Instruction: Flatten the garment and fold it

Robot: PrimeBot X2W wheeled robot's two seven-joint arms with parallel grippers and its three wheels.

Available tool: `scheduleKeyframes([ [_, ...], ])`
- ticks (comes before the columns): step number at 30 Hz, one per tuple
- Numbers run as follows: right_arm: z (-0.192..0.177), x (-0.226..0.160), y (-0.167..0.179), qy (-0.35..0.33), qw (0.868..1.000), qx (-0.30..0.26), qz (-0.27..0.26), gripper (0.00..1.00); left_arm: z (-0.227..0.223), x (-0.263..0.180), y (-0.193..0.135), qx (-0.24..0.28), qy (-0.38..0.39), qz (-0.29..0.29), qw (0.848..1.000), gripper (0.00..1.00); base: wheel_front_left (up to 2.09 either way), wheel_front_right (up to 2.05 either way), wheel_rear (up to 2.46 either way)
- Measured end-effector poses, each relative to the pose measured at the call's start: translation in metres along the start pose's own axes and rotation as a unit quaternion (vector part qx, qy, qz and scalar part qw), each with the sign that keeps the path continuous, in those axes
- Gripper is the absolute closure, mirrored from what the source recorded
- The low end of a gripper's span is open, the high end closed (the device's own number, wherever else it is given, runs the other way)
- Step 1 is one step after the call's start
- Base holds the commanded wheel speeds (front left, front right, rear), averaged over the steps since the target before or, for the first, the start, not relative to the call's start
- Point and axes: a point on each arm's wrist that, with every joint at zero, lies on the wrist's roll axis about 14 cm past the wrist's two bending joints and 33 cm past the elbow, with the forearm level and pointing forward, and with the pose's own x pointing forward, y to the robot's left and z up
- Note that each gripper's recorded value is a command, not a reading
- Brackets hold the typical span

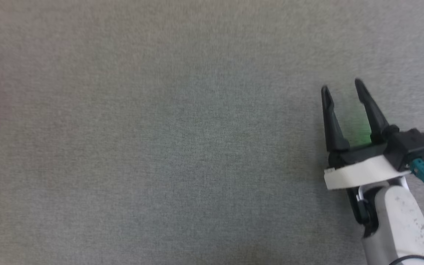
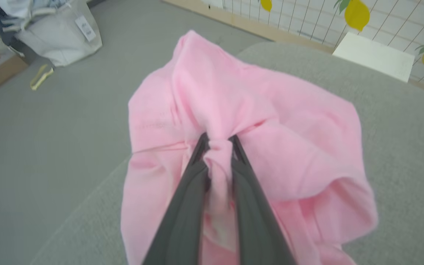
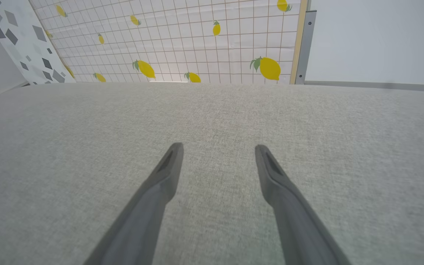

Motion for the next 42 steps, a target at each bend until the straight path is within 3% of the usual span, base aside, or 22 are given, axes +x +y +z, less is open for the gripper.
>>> scheduleKeyframes([
  [4,0.012,-0.019,-0.003,-0.004,1.0,0.003,-0.011,0.0,0.082,-0.023,-0.019,0.038,-0.178,-0.036,0.983,1.0,0.0,0.0,0.0],
  [9,0.038,-0.044,-0.002,-0.025,0.999,0.004,-0.02,0.0,0.168,-0.084,-0.056,0.044,-0.339,-0.116,0.933,1.0,0.0,0.0,0.0],
  [14,0.064,-0.067,-0.001,-0.052,0.998,0.0,-0.026,0.0,0.222,-0.159,-0.113,0.006,-0.431,-0.212,0.877,1.0,0.0,0.0,0.0],
  [20,0.095,-0.094,-0.005,-0.09,0.995,-0.008,-0.04,0.0,0.227,-0.258,-0.203,-0.049,-0.45,-0.364,0.814,1.0,0.0,0.0,0.0],
  [23,0.107,-0.105,-0.007,-0.105,0.993,-0.013,-0.046,0.0,0.213,-0.297,-0.246,-0.062,-0.426,-0.437,0.79,1.0,0.0,0.0,0.0],
  [26,0.116,-0.114,-0.013,-0.115,0.992,-0.016,-0.057,0.0,0.182,-0.324,-0.293,-0.058,-0.369,-0.51,0.775,1.0,0.0,0.0,0.0],
  [29,0.121,-0.124,-0.02,-0.121,0.99,-0.019,-0.07,0.0,0.133,-0.332,-0.331,-0.031,-0.289,-0.558,0.777,1.0,0.0,0.0,0.0],
  [32,0.123,-0.133,-0.028,-0.123,0.988,-0.021,-0.086,0.0,0.065,-0.327,-0.358,0.024,-0.181,-0.584,0.791,1.0,0.0,0.0,0.0],
  [35,0.123,-0.141,-0.037,-0.123,0.987,-0.022,-0.101,0.0,-0.003,-0.32,-0.371,0.099,-0.077,-0.592,0.796,1.0,0.0,0.0,0.0],
  [38,0.123,-0.148,-0.044,-0.122,0.986,-0.023,-0.115,0.0,-0.066,-0.313,-0.369,0.18,0.022,-0.585,0.791,1.0,0.0,0.0,0.0],
  [42,0.122,-0.156,-0.051,-0.121,0.984,-0.024,-0.128,0.0,-0.133,-0.306,-0.35,0.262,0.15,-0.56,0.771,1.0,0.0,0.0,0.0],
])
